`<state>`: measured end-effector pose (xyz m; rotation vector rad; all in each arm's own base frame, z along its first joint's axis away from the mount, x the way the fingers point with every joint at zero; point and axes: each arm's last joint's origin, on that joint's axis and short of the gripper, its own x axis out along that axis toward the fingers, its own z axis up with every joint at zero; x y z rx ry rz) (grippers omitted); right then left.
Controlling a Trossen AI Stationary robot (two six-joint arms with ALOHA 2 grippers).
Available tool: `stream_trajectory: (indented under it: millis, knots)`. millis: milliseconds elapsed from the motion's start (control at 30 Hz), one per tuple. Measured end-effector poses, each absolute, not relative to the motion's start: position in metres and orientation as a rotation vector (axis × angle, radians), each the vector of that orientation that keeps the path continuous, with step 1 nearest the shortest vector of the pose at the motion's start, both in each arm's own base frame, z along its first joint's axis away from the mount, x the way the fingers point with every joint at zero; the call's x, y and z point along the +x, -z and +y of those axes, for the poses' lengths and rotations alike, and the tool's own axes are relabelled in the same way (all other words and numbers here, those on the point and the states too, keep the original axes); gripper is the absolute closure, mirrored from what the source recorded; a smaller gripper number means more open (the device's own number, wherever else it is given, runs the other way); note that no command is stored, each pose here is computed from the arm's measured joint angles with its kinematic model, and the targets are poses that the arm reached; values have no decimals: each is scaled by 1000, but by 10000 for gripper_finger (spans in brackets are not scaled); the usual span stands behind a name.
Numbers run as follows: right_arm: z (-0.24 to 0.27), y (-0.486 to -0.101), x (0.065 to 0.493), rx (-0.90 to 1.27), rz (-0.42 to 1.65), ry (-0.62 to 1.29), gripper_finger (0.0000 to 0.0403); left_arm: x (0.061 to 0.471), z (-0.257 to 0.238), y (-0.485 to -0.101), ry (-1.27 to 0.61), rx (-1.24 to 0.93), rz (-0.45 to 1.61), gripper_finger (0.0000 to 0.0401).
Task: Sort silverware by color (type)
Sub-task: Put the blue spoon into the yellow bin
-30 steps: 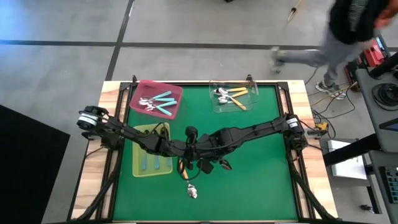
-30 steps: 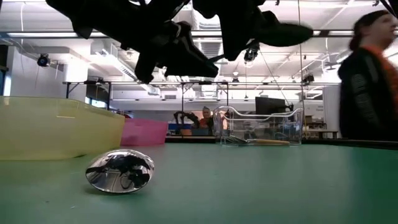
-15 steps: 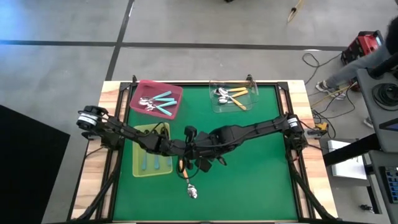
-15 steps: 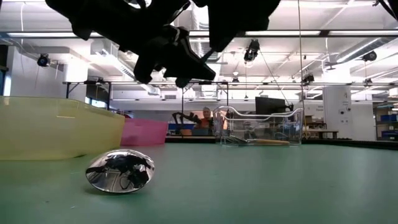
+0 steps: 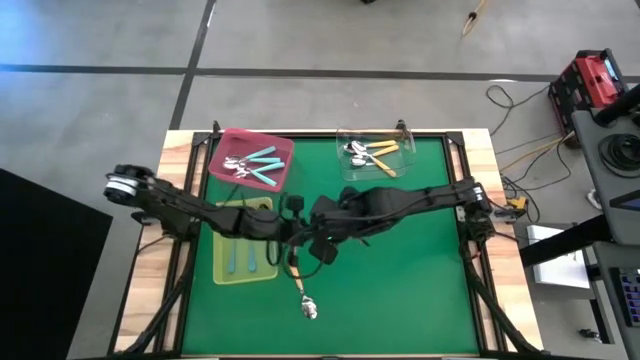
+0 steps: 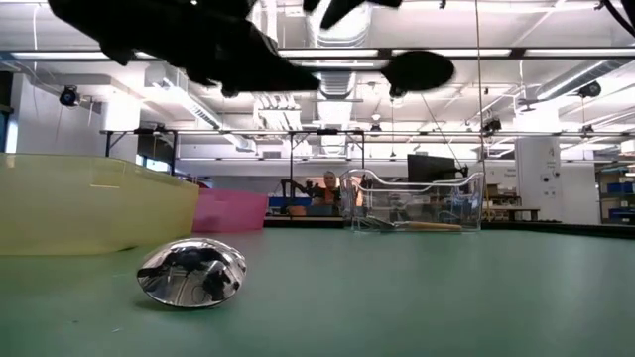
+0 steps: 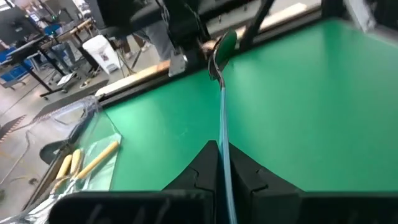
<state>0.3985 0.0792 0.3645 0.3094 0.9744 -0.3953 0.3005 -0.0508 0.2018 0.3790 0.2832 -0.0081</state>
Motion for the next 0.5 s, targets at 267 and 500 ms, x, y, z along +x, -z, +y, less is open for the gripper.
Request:
stream_trajectory:
  millis: [267, 500]
  knots:
    - [80, -396, 371, 155, 845, 488, 255, 261, -36, -219, -31, 301, 199, 401]
    - [100, -412, 349, 14, 775, 494, 253, 228, -33, -236, 27, 238, 41, 401]
